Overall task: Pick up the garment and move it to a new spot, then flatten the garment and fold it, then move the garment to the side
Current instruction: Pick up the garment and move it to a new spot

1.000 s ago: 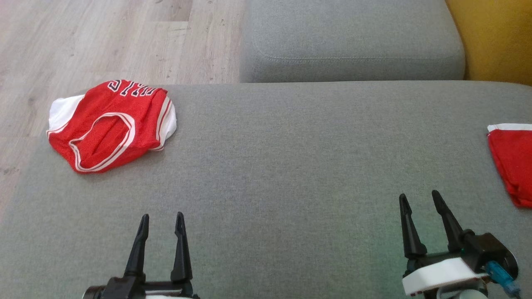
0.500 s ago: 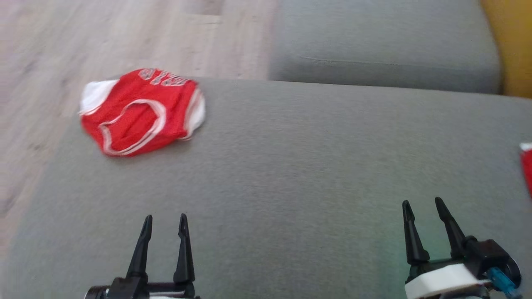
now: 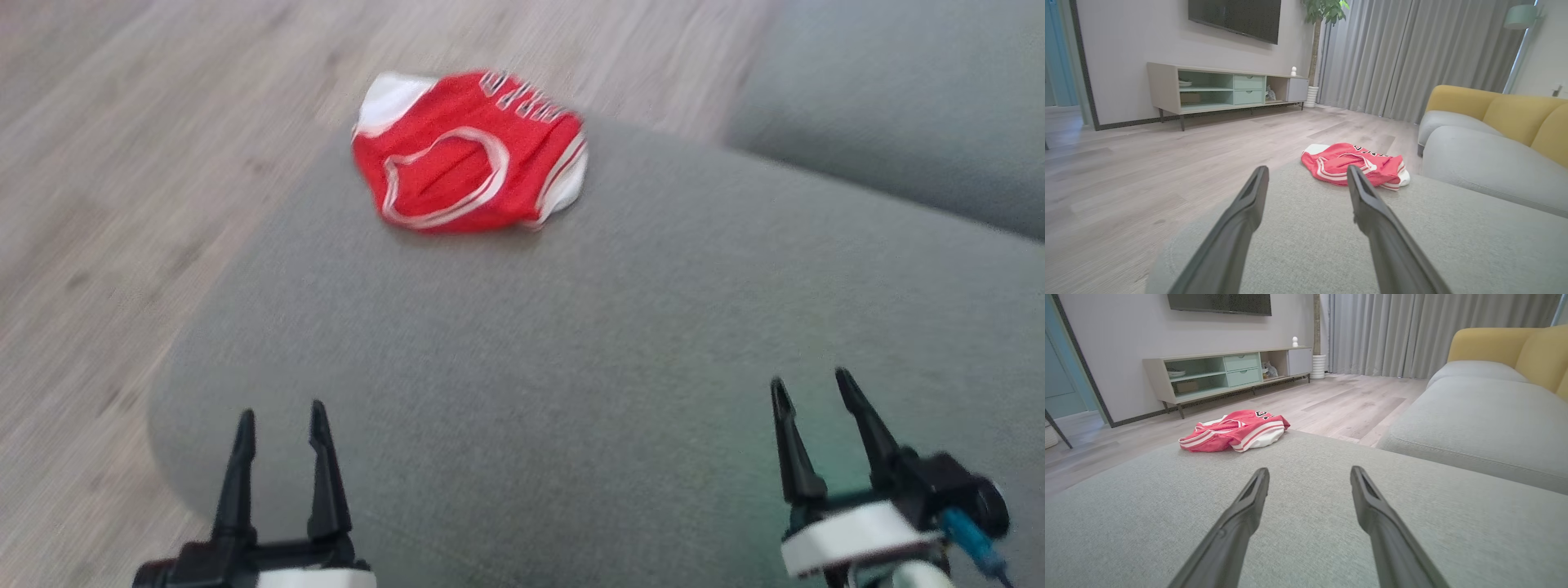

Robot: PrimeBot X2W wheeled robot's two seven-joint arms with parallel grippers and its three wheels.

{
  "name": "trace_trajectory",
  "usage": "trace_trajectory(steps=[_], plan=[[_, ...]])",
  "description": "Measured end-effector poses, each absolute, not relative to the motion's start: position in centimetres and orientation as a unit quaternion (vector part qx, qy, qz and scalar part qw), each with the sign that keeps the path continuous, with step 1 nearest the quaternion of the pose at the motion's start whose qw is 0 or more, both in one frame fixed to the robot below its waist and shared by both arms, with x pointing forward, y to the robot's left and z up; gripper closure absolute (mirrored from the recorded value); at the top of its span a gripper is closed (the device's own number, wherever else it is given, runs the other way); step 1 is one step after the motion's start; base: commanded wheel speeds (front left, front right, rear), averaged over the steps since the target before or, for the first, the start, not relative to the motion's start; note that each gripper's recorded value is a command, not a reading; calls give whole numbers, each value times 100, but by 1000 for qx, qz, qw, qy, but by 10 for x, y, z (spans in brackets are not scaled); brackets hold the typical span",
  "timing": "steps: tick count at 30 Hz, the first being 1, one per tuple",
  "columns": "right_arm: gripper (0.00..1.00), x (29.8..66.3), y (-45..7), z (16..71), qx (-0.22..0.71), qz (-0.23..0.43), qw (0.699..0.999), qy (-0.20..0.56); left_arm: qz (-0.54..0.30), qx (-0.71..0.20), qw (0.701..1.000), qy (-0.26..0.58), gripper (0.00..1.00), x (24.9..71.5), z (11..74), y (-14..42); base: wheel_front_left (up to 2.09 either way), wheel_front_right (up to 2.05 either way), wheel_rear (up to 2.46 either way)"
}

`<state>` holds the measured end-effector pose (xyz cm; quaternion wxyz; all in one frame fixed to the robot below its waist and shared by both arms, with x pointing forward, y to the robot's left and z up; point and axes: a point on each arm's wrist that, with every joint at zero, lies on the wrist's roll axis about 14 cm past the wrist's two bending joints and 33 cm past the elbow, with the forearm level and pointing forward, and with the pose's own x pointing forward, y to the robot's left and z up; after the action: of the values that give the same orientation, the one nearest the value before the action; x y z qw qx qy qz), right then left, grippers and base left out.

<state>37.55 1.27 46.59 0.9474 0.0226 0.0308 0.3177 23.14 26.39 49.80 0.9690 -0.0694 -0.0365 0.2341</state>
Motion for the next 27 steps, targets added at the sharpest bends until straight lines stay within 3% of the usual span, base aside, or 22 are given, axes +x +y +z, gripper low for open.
trace_trajectory(steps=[8,15,21,27], plan=[[0,405,23,434,3,349,935,55,260,-38,964,-34,0,250,509,287,0,0,0],[0,443,-5,398,-48,353,932,68,156,38,981,-107,0,357,570,295,0,0,0],[0,476,-30,381,-69,338,937,60,93,66,993,-18,0,438,522,296,0,0,0],[0,489,-54,373,-80,322,942,51,75,33,994,73,0,493,464,289,0,0,0]])
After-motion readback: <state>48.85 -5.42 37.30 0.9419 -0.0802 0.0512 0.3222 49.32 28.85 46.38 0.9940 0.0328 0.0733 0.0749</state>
